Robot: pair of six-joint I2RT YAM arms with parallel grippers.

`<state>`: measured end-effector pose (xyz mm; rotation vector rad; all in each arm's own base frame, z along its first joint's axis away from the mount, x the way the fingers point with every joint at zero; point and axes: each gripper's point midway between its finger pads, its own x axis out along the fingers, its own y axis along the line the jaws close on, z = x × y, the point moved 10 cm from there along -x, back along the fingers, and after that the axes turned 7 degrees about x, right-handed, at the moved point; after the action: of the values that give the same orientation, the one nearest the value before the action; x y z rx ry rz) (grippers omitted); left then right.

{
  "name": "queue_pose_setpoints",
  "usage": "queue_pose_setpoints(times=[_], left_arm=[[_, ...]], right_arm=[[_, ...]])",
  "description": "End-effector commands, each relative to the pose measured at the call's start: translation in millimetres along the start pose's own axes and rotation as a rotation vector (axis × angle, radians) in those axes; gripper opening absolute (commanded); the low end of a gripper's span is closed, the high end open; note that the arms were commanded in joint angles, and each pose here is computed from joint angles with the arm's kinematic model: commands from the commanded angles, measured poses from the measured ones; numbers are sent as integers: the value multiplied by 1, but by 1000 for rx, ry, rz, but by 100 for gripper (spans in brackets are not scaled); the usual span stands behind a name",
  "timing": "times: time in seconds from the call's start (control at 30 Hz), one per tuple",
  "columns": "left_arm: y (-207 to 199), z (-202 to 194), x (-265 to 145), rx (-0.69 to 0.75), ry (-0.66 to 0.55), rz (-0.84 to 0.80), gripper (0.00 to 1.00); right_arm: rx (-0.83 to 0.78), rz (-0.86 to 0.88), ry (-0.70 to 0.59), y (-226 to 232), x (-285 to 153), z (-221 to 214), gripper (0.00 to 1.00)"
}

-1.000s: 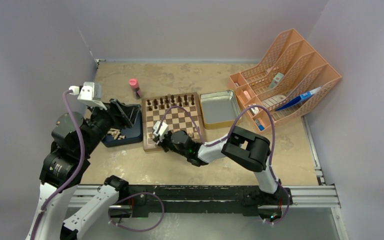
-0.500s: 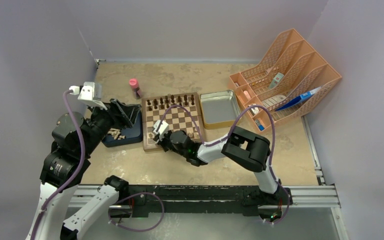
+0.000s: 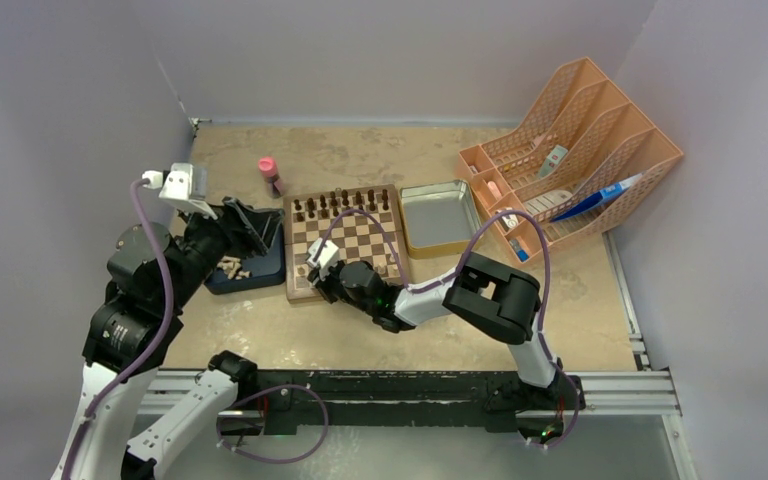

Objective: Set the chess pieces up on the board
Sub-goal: Place the chess piece on the chessboard.

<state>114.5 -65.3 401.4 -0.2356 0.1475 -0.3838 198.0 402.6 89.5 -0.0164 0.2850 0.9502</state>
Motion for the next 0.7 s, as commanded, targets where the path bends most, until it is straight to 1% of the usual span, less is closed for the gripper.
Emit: queue_pose_setpoints(times=[0.0, 0.07, 0.17, 0.27, 0.33, 0.47, 0.6, 0.67], left_arm=[[-4, 6, 7, 18, -27, -41, 62], [-3, 5, 9, 24, -21, -40, 62], [-4, 5, 11, 30, -14, -48, 62], [-4, 3, 16, 42, 18, -53, 62], [-1, -1, 23, 44, 57, -24, 64], [6, -19, 48, 50, 164, 29, 66], [17, -39, 76, 44, 236, 138, 66], [24, -49, 90, 30, 258, 221, 66]], right_arm=[[23, -4, -42, 3, 0, 15, 26], [29, 0, -52, 3, -3, 18, 30], [41, -2, -69, 3, -7, 23, 32], [58, -1, -83, 4, -13, 32, 35], [71, -9, -93, 4, -18, 39, 38], [113, -23, -89, 5, -30, 54, 39], [176, -22, -121, 6, -50, 68, 39], [207, -27, -134, 6, -61, 77, 40]])
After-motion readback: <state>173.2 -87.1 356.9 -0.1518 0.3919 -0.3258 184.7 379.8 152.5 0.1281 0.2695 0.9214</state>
